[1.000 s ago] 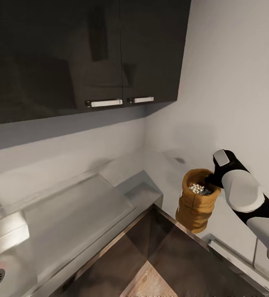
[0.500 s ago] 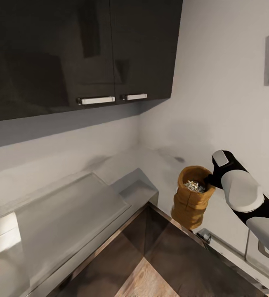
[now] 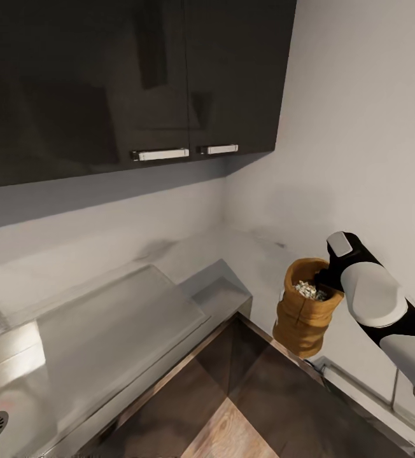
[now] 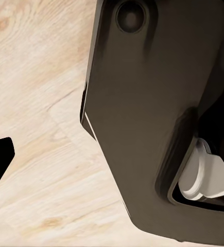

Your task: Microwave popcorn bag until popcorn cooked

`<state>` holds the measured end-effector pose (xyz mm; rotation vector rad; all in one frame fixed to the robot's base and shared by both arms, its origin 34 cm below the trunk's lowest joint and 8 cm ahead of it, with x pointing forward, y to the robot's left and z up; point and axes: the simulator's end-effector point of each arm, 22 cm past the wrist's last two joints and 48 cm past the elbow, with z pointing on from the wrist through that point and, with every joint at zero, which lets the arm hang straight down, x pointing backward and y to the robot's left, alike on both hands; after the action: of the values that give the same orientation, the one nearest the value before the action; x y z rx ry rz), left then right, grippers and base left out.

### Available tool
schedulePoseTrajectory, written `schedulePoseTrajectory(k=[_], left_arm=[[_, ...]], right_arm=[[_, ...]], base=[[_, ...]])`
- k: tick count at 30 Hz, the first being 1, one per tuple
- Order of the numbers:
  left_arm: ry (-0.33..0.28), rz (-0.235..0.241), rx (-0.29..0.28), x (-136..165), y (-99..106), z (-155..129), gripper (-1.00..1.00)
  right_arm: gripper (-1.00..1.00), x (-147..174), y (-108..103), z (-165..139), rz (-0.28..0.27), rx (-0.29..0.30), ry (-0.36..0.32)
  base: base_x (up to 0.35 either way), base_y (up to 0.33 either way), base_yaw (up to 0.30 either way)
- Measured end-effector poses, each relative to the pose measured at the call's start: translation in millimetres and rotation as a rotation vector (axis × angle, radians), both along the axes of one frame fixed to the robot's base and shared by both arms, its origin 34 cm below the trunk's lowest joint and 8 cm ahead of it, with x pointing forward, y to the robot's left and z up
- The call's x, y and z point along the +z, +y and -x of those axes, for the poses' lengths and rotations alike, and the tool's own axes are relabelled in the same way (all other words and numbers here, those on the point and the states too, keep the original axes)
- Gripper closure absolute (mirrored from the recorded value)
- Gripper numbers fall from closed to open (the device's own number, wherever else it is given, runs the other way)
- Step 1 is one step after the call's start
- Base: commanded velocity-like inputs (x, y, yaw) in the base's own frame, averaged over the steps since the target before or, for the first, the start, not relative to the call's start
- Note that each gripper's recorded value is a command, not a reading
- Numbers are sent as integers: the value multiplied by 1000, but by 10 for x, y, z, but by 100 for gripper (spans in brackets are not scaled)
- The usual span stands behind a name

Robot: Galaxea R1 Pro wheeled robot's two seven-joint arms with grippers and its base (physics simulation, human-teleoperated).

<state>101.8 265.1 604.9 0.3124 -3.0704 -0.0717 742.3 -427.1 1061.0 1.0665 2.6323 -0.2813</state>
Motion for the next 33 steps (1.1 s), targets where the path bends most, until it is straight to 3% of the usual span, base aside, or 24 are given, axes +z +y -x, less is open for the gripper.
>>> schedulePoseTrajectory(k=[33], left_arm=[[30, 0, 0, 6, 0, 113, -100]], right_arm=[[-100, -202, 12, -7, -2, 3, 37]], base=[[0, 0, 2]])
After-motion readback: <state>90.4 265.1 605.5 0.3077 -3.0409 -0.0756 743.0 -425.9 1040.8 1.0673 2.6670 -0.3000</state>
